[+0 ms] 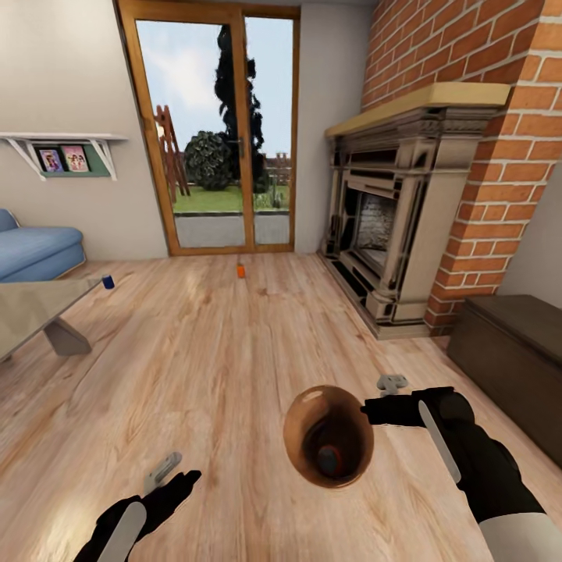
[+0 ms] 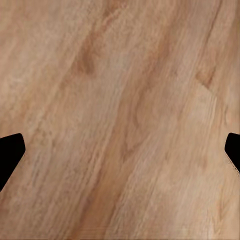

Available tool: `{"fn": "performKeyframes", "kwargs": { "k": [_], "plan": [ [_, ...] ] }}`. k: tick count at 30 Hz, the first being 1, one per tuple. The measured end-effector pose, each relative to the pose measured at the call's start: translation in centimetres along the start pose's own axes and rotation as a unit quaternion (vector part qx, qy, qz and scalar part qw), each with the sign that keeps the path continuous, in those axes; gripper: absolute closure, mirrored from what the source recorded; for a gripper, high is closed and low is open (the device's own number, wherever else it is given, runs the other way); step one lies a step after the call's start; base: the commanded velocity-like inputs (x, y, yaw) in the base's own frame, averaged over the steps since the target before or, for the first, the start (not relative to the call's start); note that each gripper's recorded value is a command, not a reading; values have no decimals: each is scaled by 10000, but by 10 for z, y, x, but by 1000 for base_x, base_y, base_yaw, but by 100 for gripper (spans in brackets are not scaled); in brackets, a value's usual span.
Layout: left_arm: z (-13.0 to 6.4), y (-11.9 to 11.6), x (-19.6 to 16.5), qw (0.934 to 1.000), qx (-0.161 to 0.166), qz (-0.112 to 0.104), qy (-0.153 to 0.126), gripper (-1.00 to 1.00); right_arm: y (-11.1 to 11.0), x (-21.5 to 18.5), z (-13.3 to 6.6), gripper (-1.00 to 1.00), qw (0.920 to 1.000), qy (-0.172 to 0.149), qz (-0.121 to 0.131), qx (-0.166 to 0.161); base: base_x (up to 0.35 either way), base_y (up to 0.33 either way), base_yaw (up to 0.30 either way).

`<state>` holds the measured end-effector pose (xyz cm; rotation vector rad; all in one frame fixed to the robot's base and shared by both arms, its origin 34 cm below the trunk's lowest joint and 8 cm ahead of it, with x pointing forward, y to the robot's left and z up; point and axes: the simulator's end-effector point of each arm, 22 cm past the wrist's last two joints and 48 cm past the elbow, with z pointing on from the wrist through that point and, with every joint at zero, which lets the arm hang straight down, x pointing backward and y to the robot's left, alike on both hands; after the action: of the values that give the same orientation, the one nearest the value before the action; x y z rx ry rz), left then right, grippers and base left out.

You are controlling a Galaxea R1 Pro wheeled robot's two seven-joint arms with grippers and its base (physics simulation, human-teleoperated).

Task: Put the three can of soda from the living room inside the tash can in the kitchen.

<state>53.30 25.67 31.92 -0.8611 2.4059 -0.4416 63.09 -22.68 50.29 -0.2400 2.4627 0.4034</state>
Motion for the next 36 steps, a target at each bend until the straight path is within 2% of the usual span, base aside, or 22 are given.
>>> {"fn": "performKeyframes", "kwargs": {
  "k": [8, 15, 22, 24, 25, 29, 30, 31, 33, 36],
  "plan": [
    [1, 3, 2, 9996, -156, 224, -26, -100, -2, 0, 0, 100, 10000, 2, -10, 30, 315, 158, 0],
    [0, 5, 1, 9994, -215, 279, -42, -100, -2, 0, 0, 100, 10000, 1, -11, 39, 326, 127, 0],
    [-2, 19, -2, 9977, -613, 291, -90, -100, -2, 0, 0, 100, 10000, -1, -1, 24, 333, 101, 0],
    [-2, 19, -2, 9978, -598, 286, -88, -100, -2, 0, -1, 100, 10000, -5, 15, 10, 341, 25, 0],
    [-2, 16, -3, 9980, -554, 284, -94, -100, -6, -2, -4, 100, 9999, -51, 112, -8, 343, 9, 0],
    [-9, -3, -18, 9983, -368, 353, -293, -100, -26, -11, -13, 100, 9994, -202, 170, 236, 344, 5, 0],
    [-13, -16, -23, 9979, -270, 465, -371, -100, -28, -11, -14, 100, 9993, -213, 191, 254, 347, 1, 0],
    [-18, -37, -23, 9960, -232, 746, -436, -100, -28, -12, -14, 100, 9992, -223, 227, 240, 347, 1, 0],
    [-22, -42, -19, 9932, -445, 973, -461, -100, -25, -12, -14, 100, 9992, -231, 280, 163, 347, 1, 0],
    [-28, -33, -17, 9881, -913, 1132, -507, -100, -24, -13, -14, 100, 9992, -243, 302, 134, 346, 0, 0]
  ]
}}
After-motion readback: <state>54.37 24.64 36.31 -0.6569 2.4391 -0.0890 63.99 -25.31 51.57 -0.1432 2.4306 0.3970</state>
